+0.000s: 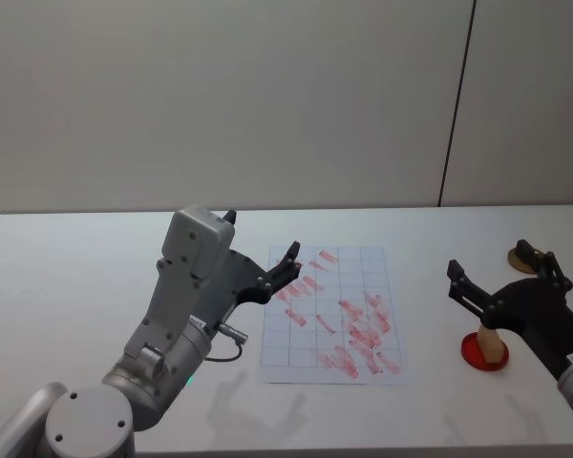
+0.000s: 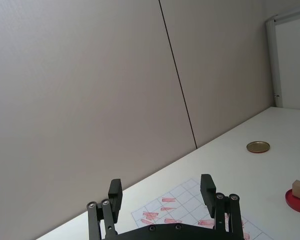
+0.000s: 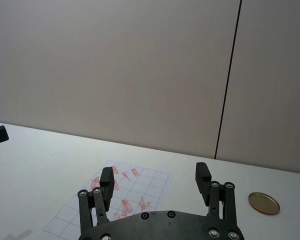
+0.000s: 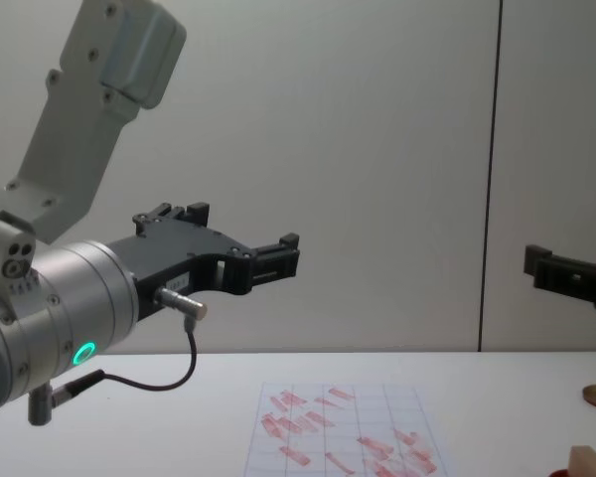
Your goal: Use the one hand to pick up the stamp and affix it onto the A4 paper.
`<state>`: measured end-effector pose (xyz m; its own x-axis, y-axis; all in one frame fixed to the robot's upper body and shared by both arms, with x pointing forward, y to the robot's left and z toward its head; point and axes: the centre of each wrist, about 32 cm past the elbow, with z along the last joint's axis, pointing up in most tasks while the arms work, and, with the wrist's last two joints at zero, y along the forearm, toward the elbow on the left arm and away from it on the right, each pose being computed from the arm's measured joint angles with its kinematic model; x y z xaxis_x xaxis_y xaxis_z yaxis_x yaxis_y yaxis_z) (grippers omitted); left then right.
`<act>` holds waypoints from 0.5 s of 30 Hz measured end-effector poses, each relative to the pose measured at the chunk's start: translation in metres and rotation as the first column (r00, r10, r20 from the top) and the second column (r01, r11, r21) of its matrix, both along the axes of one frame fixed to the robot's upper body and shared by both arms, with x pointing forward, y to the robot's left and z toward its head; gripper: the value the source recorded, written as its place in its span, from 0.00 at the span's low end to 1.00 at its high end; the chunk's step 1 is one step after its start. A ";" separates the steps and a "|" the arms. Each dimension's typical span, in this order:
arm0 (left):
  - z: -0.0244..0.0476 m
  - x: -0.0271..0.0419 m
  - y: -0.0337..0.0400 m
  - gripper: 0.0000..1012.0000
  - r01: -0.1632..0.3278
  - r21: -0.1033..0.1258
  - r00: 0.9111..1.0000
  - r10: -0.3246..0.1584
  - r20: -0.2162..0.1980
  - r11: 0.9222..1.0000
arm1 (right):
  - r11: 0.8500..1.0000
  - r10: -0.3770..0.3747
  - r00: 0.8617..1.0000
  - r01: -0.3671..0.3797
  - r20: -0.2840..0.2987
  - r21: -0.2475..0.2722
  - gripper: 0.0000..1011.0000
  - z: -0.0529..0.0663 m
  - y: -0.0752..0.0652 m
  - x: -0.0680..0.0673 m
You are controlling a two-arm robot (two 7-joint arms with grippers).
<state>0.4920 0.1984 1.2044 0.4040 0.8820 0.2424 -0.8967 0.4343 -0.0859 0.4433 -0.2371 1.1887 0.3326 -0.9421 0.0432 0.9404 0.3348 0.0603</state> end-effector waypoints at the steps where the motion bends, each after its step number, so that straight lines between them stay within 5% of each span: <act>1: 0.0000 0.0000 0.0000 0.98 0.000 0.000 1.000 0.000 0.000 1.000 | 1.000 0.000 1.000 0.000 0.000 0.000 0.99 0.000 0.000 0.000; 15: 0.0000 0.0000 0.0000 0.98 0.000 0.000 1.000 0.000 0.000 1.000 | 1.000 0.000 1.000 0.000 0.000 0.000 0.99 0.000 0.000 0.000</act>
